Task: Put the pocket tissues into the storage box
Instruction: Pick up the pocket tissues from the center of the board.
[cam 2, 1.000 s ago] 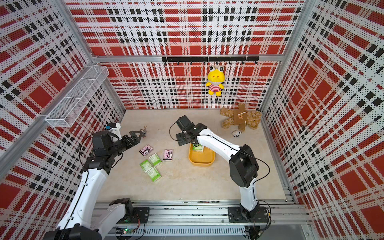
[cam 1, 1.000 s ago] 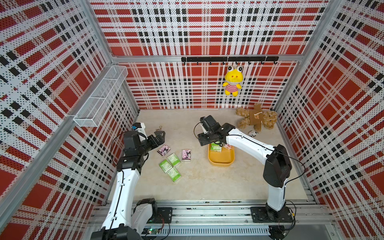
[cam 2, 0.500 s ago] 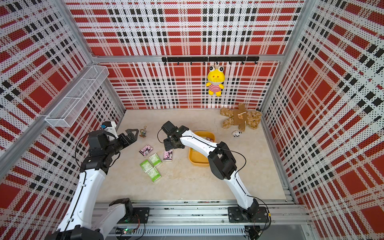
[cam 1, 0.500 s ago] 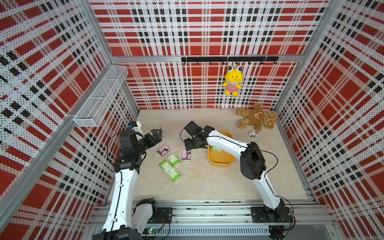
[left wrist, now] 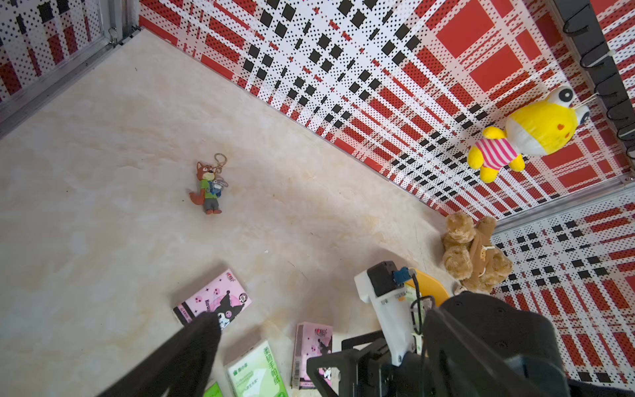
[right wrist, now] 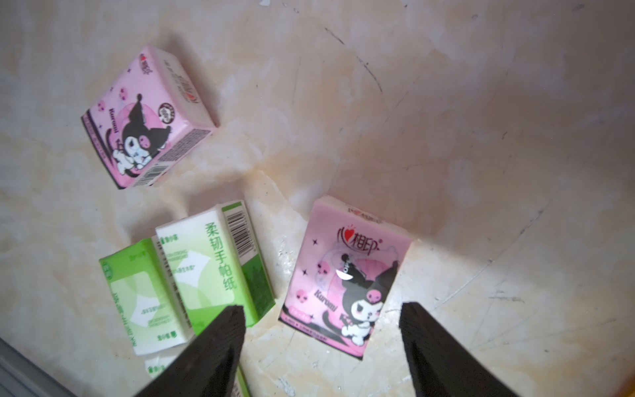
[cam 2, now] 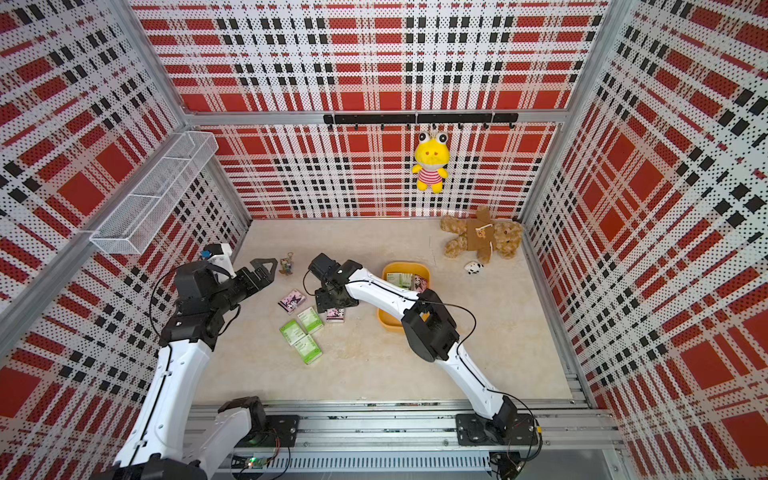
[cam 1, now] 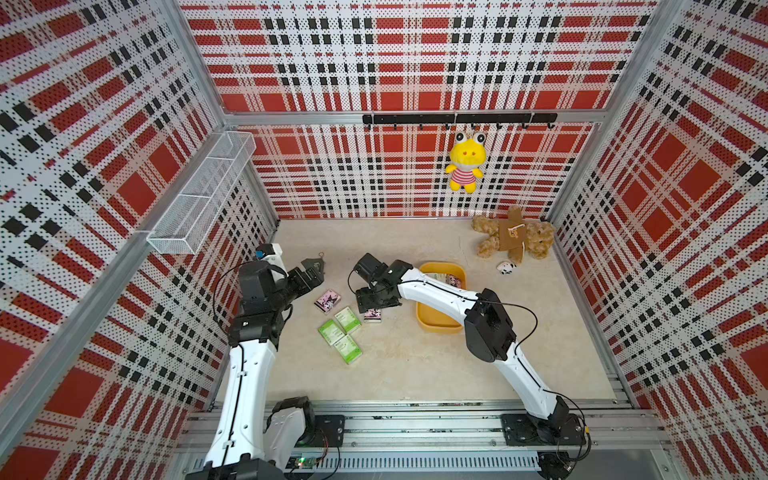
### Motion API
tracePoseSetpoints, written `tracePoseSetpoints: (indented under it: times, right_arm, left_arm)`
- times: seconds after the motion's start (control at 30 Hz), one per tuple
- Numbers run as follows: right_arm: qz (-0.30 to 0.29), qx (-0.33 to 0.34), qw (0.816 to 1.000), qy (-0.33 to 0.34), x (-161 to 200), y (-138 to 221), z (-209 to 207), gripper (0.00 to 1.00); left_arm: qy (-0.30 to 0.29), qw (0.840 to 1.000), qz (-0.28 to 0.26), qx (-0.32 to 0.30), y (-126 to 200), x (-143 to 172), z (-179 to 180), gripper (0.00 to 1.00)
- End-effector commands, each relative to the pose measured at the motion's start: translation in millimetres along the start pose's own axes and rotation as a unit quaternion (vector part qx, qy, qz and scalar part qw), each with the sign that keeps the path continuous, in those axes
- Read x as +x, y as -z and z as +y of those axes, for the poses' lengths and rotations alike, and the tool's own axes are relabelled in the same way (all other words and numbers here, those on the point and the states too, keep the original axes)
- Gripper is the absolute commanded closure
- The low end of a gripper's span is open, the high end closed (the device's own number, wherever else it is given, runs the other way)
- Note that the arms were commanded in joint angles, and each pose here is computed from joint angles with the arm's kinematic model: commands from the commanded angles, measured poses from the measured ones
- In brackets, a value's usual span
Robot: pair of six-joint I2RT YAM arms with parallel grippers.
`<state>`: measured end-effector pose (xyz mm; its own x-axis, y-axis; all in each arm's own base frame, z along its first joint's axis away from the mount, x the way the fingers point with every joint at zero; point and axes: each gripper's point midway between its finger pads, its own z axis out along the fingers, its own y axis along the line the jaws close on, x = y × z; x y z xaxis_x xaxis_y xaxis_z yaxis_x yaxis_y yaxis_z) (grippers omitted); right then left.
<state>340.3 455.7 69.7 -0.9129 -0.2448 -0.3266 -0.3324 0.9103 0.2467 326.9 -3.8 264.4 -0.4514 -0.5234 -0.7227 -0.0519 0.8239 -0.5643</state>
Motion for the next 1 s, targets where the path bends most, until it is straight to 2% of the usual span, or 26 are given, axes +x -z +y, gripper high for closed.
tracePoseSetpoints:
  times: [0.0,0.37,0.53,0.97]
  right_arm:
    - [0.003,0.023,1.0,-0.018,0.1,-8.1,-9.6,0.2]
    - [0.018,0.038,0.999,-0.023,4.3,-26.8,-13.0,0.2]
    - [0.02,0.044,0.999,-0.021,4.4,-29.8,-14.2,0.26]
    - [0.036,0.062,0.997,-0.018,11.0,-34.3,-19.4,0.31]
  left_arm:
    - [0.001,1.0,0.001,0.003,1.6,4.3,1.7,0.01]
    - [-0.001,1.0,0.008,0.003,-1.2,11.7,5.7,0.01]
    - [-0.002,1.0,0.01,0.005,-2.9,12.0,5.5,0.01]
    - [-0.004,1.0,0.008,0.005,-1.9,12.1,6.0,0.01]
